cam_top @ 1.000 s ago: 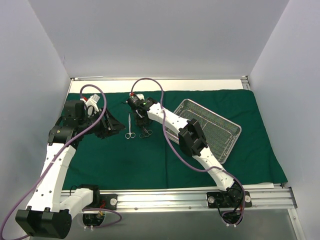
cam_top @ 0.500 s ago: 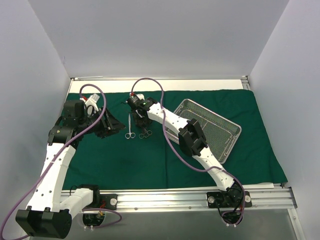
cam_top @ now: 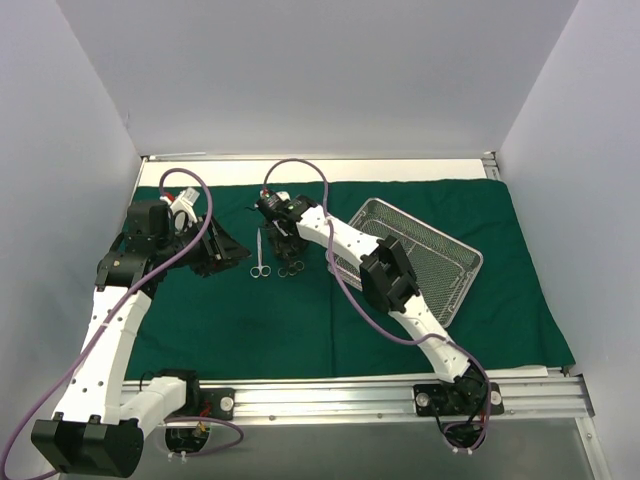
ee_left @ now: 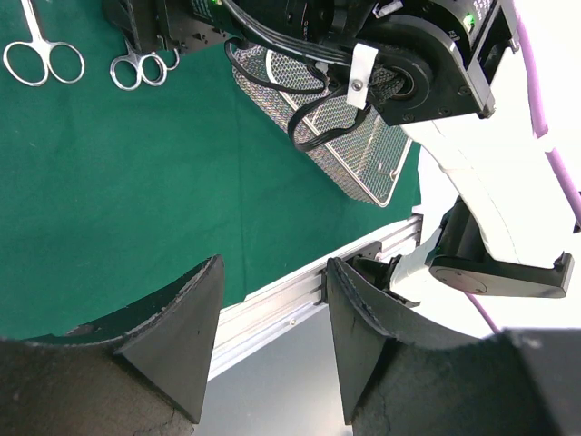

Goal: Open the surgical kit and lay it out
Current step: Pick up the medical item from the surgical kit, then place the medical item in the surgical kit.

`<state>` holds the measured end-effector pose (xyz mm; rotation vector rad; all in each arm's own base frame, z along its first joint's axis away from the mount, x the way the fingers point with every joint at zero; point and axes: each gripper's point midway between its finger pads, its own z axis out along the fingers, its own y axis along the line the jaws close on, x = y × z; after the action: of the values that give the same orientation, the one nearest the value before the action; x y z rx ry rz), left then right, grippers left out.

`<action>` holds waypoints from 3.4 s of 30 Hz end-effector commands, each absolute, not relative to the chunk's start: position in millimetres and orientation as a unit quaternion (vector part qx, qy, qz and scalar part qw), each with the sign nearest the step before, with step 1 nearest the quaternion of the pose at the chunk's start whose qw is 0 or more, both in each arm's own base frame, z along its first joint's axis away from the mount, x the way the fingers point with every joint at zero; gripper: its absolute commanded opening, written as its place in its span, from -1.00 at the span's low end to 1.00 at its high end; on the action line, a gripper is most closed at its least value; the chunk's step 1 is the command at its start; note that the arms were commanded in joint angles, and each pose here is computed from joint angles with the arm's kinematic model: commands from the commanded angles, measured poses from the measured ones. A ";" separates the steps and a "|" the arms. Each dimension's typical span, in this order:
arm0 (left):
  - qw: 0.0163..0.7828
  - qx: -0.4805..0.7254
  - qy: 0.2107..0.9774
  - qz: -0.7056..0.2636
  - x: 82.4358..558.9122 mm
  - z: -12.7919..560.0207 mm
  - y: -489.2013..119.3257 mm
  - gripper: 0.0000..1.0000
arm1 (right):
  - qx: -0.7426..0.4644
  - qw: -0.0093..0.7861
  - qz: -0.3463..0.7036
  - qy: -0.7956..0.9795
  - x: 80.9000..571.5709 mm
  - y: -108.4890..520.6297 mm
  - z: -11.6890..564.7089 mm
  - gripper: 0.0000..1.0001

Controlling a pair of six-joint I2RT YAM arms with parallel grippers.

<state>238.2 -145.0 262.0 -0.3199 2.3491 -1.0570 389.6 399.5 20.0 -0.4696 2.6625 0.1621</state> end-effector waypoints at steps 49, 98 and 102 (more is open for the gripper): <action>0.286 -0.109 0.862 -0.404 236.5 272.9 -145.9 0.16 | -0.113 0.170 0.125 0.971 390.6 391.9 52.3 -1.00; 0.294 -0.203 0.893 -0.275 192.0 253.2 -97.0 0.16 | 0.017 0.213 0.280 0.936 371.8 539.5 52.3 -1.00; 0.294 -0.198 0.893 -0.277 191.9 253.4 -98.0 0.15 | 0.031 0.225 0.298 0.927 379.3 546.9 60.8 -1.00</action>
<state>192.4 -98.1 243.2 -0.5357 2.4082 -0.7248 365.7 537.1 45.2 0.0220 2.6278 0.7751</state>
